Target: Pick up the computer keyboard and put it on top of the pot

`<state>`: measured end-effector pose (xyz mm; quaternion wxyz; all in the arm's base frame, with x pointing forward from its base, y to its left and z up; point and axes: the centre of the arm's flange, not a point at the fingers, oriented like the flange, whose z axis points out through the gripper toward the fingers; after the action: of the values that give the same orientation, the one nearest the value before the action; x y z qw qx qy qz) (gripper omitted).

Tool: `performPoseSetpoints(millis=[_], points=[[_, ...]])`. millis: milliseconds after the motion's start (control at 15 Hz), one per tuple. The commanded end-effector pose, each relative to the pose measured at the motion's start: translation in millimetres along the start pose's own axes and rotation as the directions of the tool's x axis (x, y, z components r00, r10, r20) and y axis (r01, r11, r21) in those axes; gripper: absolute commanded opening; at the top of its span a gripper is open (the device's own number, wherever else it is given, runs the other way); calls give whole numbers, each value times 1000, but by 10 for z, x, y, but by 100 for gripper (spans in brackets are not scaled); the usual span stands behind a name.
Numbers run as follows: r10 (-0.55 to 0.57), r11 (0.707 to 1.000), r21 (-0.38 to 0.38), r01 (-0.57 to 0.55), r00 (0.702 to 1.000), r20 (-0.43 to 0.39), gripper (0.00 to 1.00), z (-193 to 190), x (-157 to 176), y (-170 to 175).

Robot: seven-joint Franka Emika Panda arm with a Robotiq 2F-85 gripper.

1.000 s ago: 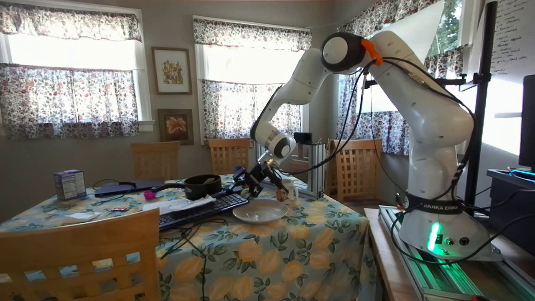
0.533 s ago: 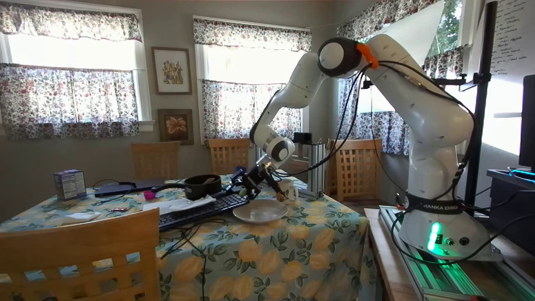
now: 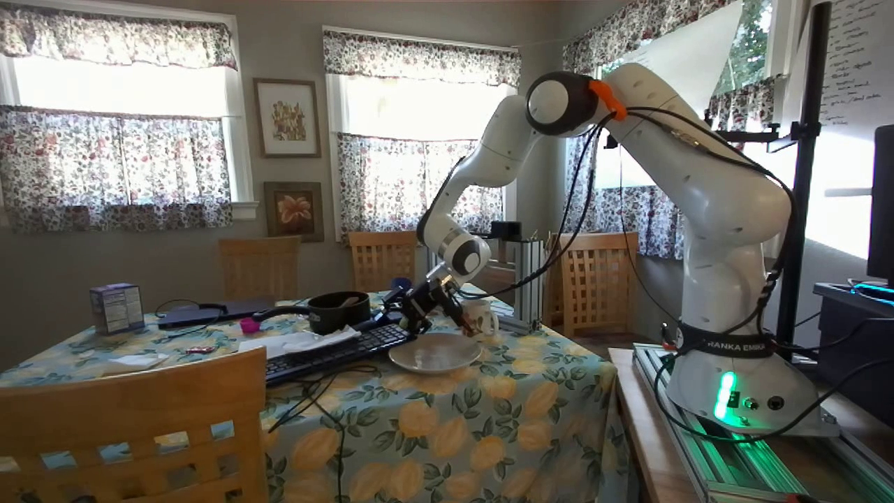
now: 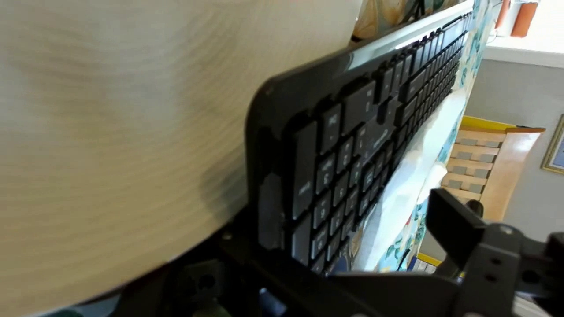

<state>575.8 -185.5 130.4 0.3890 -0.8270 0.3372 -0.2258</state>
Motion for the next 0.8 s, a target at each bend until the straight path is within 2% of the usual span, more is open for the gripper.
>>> performPoseSetpoints(millis=[0,267,333,400,467,733], points=[[14,1000,28,-14,1000,7,66,18,40,43],[13,999,37,-13,1000,6,38,-58,54,45],[11,999,41,-11,1000,5,48,-80,60,38],[13,999,44,-14,1000,4,44,-99,64,34],[12,999,49,-13,1000,4,45,-112,67,19],[14,998,60,-16,999,37,38,-144,56,-45]])
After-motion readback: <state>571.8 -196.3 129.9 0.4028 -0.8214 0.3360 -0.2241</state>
